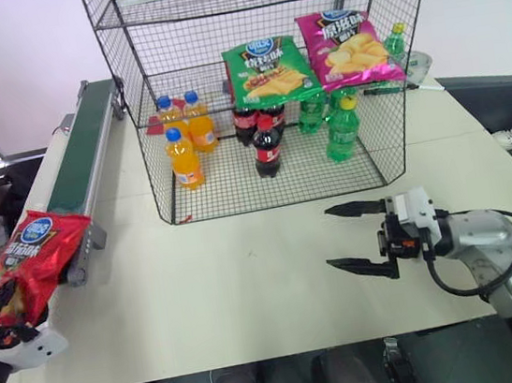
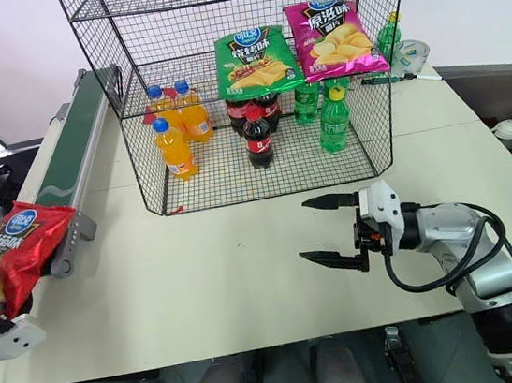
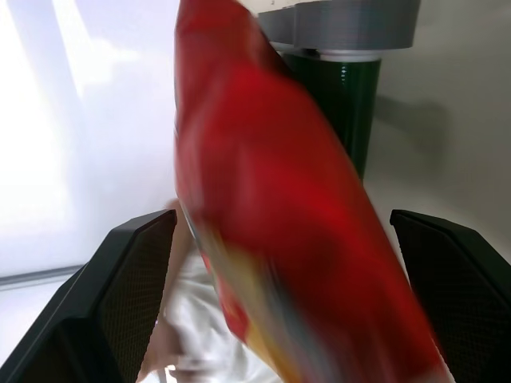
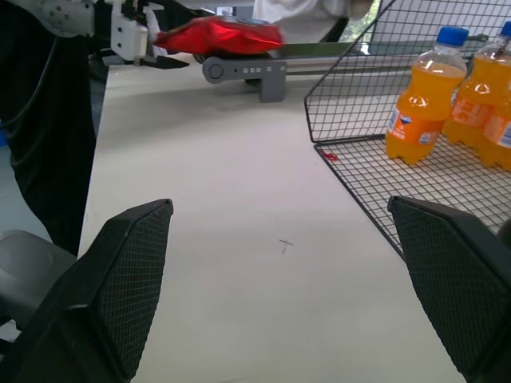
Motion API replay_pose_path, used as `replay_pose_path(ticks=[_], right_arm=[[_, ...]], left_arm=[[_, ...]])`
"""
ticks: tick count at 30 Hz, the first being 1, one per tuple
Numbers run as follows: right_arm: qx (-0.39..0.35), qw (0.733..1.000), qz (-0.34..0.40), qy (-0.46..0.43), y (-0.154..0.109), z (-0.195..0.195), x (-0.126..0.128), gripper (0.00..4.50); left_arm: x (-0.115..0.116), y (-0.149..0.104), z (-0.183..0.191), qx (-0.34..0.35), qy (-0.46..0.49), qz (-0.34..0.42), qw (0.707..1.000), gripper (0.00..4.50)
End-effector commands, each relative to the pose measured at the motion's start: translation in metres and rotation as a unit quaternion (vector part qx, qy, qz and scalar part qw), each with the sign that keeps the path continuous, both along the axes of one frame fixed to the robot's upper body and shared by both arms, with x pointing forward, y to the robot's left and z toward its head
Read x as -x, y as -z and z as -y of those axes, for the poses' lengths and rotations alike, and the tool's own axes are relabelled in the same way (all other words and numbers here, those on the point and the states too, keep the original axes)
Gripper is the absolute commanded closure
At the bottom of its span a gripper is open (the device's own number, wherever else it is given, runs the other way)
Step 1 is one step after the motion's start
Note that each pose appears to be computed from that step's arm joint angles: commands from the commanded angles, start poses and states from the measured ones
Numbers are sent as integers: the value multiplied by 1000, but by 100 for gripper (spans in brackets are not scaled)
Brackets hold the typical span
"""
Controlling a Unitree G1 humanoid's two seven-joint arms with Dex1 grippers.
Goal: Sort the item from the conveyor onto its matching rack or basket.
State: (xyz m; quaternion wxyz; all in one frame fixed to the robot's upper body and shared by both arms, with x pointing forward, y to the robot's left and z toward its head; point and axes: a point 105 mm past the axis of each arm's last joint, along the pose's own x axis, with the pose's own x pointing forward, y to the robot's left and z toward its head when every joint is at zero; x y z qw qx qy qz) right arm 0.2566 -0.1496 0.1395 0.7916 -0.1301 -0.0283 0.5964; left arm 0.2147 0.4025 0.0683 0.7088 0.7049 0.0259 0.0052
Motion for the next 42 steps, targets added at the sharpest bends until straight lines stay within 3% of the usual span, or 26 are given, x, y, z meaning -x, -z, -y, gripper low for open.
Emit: replay_pose_path(ticks=[1, 2, 5, 12, 29, 37, 42], right_arm=[[3, 1000, 22, 5, -8, 3, -1, 0], [3, 1000, 22, 5, -7, 3, -1, 0], [3, 1000, 24, 12, -7, 6, -3, 0], [11, 999, 23, 24, -5, 13, -7, 0], [3, 1000, 20, 17, -2, 6, -7, 0], [-1, 999, 20, 25, -1, 8, -10, 0], [2, 999, 23, 33, -2, 13, -14, 0]], left_arm=[[-3, -16, -5, 0, -4, 30, 1000, 1], [-3, -15, -4, 12, -4, 24, 1000, 1], [0, -14, -2, 32, 0, 22, 999, 80], [6, -16, -4, 12, -3, 33, 999, 436], [-14, -47, 20, 12, 29, 88, 996, 444], [-28, -96, 60, 14, 87, 150, 985, 444], [-21, -114, 91, -1, 142, 154, 978, 444]])
